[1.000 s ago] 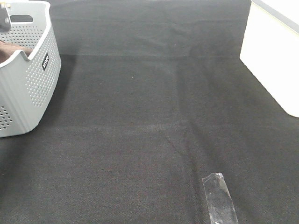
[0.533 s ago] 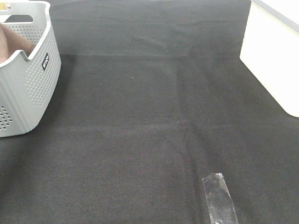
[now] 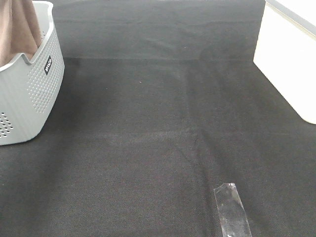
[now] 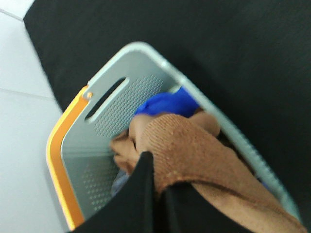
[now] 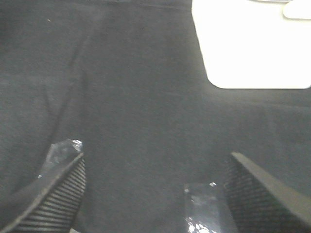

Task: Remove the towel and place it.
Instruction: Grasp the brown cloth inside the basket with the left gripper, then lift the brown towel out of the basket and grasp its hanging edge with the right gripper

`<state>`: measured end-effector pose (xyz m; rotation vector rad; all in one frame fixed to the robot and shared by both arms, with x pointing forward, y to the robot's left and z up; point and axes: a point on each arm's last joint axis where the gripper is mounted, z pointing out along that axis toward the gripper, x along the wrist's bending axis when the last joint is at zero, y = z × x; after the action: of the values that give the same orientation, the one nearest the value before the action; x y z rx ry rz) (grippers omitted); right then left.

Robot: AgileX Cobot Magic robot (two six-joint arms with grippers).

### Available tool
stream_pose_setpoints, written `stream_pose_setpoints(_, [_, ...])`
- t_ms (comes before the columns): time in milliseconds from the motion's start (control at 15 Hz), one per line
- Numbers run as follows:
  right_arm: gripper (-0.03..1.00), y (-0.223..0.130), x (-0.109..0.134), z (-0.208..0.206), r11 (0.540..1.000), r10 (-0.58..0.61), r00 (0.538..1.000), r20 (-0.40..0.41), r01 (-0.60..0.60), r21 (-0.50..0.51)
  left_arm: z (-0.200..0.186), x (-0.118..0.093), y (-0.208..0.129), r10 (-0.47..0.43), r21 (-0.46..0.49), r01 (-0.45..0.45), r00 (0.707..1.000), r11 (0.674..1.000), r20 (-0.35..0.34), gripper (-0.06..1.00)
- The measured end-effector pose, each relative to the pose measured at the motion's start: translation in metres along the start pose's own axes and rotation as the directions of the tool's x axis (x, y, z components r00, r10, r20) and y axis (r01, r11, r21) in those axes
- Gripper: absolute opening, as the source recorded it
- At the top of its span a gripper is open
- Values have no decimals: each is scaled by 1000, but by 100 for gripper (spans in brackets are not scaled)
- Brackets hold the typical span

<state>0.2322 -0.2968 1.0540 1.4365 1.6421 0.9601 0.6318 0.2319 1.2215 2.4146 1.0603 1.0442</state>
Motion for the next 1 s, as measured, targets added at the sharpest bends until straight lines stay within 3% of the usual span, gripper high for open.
stream_pose_setpoints(200, [76,25,7,13,998,18,995,-94,-24,-60,-32,-27,21,11,-95,-7,999,995,42,0])
stream_pose_setpoints(400, [76,59,19,48,995,-61,963,-263,37,-98,-48,-64,41,38,-154,-22,994,988,107,0])
stream_pose_setpoints(600, [76,80,34,90,982,-176,874,-452,125,-139,-62,-100,57,73,-201,-38,982,979,172,0])
stream_pose_setpoints(733, [76,89,41,121,979,-190,817,-544,115,-170,-70,-120,65,102,-227,-54,973,972,206,0])
stream_pose_setpoints(1000, [76,89,47,180,974,-208,752,-625,102,-202,-83,-146,73,128,-261,-60,959,964,252,0])
